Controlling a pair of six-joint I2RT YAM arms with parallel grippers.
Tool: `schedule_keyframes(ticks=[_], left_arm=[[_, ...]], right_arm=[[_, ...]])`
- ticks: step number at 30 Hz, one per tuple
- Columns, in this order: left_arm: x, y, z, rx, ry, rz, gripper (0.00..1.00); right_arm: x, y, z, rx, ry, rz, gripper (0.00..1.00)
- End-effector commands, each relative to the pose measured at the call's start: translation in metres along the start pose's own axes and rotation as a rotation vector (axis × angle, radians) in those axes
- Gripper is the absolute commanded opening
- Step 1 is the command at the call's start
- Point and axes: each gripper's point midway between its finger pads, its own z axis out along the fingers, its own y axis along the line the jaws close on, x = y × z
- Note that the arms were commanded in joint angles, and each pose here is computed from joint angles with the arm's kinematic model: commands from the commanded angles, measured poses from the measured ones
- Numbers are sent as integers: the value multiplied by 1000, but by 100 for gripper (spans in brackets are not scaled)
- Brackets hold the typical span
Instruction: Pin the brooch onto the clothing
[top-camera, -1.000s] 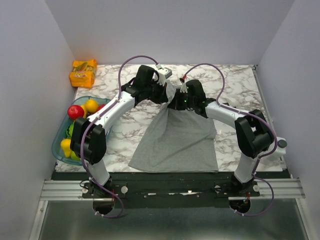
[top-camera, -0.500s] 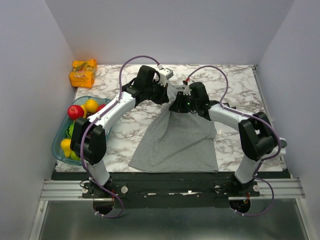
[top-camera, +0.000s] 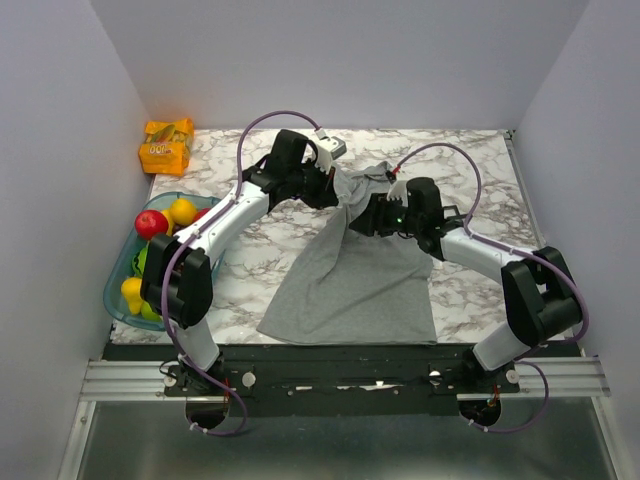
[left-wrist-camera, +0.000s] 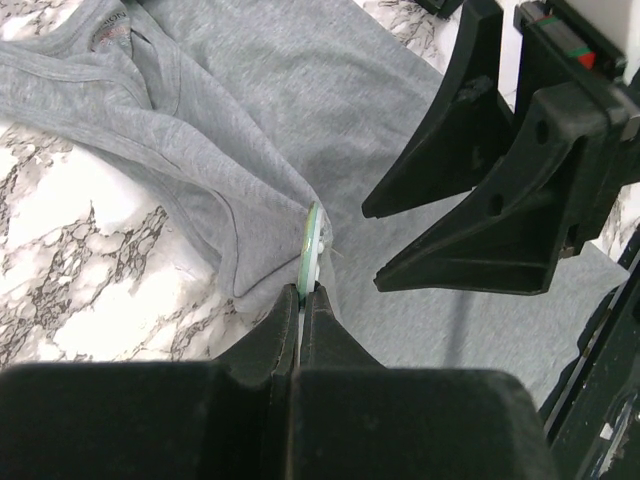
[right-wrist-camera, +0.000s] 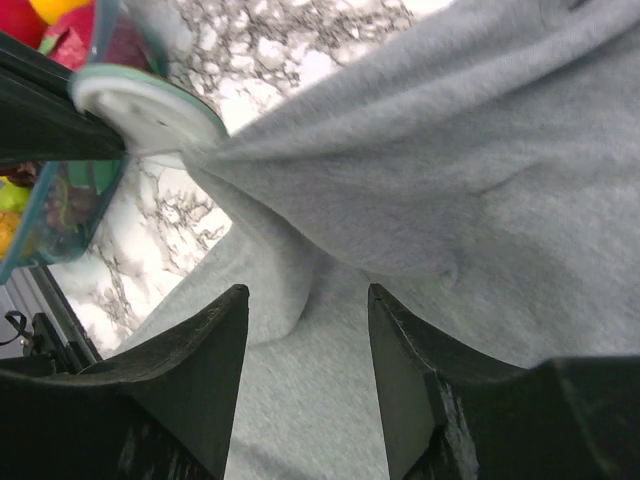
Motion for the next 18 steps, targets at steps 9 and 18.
schedule_keyframes(ticks=[9,18], left_arm=[[-5,-15,-1,103,4,10,0],[-6,-18,-2,121,5,9,0]], right_arm=[[-47,16,1,-81,-121,-132,56],[-59,17,2,-100,-137,-156,52]])
